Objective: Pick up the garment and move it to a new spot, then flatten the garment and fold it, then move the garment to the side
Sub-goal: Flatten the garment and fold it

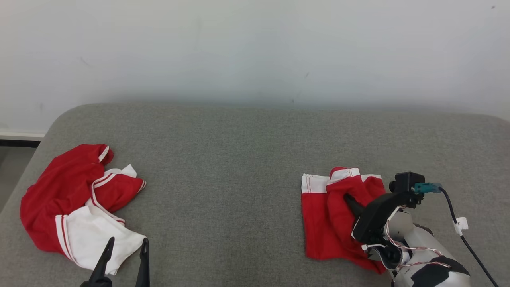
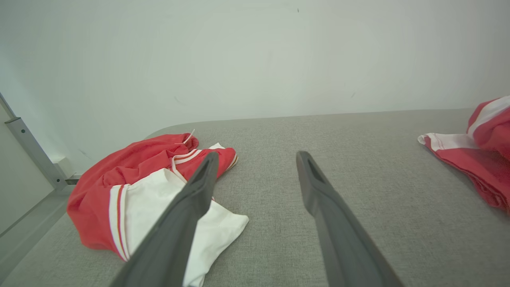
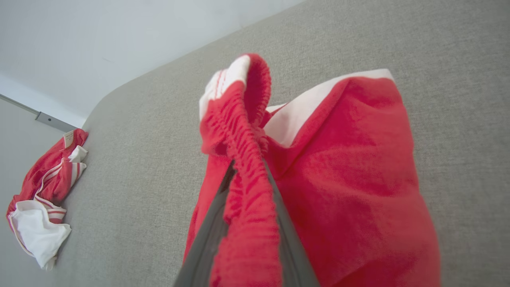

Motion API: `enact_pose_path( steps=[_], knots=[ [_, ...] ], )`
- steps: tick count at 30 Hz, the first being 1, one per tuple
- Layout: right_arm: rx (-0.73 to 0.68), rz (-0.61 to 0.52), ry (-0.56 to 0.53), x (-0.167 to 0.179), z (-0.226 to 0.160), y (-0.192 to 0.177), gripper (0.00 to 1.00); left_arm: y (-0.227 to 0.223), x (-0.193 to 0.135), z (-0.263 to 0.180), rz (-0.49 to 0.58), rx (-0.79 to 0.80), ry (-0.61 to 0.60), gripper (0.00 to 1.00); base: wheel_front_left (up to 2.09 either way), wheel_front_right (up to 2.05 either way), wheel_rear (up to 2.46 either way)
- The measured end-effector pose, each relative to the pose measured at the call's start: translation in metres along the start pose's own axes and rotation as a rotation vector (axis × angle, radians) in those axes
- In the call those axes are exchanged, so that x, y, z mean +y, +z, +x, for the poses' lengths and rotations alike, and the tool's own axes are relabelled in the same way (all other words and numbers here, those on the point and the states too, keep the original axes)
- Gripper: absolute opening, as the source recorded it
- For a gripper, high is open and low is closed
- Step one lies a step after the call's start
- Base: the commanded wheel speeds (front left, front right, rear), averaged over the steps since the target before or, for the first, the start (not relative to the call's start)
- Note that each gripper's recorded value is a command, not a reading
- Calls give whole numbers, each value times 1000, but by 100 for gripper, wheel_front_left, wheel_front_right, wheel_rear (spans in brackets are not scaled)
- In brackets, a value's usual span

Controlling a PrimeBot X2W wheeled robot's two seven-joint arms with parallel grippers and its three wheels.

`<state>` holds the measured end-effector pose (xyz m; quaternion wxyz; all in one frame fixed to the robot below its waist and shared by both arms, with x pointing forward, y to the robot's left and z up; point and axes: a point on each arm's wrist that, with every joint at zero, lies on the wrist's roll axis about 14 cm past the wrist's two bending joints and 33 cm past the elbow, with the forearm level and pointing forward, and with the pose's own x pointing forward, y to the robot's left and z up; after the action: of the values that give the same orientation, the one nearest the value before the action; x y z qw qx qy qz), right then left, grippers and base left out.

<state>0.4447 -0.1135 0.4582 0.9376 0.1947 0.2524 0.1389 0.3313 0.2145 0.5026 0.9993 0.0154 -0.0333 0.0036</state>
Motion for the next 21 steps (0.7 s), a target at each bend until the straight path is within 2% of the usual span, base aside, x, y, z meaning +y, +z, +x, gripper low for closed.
enact_pose_path(
  steps=[5, 6, 7, 8, 11, 15, 21],
  knots=[
    [14, -53, -27, 4, 14, -8, 0, -1, 6, -4, -4, 4, 24, 100, 0, 0, 0],
    [22, -70, -33, 4, 16, -11, 20, -2, 8, -5, -4, 6, 28, 100, 0, 0, 0],
    [27, -83, -39, 3, 17, -12, 78, -2, 9, -5, -4, 7, 32, 100, 0, 0, 0],
    [28, -86, -43, 2, 18, -13, 100, -2, 10, -6, -5, 8, 36, 100, 0, 0, 0],
    [-4, -97, -36, 6, 17, -7, 100, -1, 13, -6, -5, 5, 46, 100, 0, 0, 0],
    [-111, -125, -15, 9, 11, 20, 100, 0, 17, -7, -2, 2, 54, 100, 0, 0, 0],
    [-330, -139, -34, -15, -20, 68, 100, 1, 18, -8, 6, -5, 58, 100, 0, 0, 0]
  ],
)
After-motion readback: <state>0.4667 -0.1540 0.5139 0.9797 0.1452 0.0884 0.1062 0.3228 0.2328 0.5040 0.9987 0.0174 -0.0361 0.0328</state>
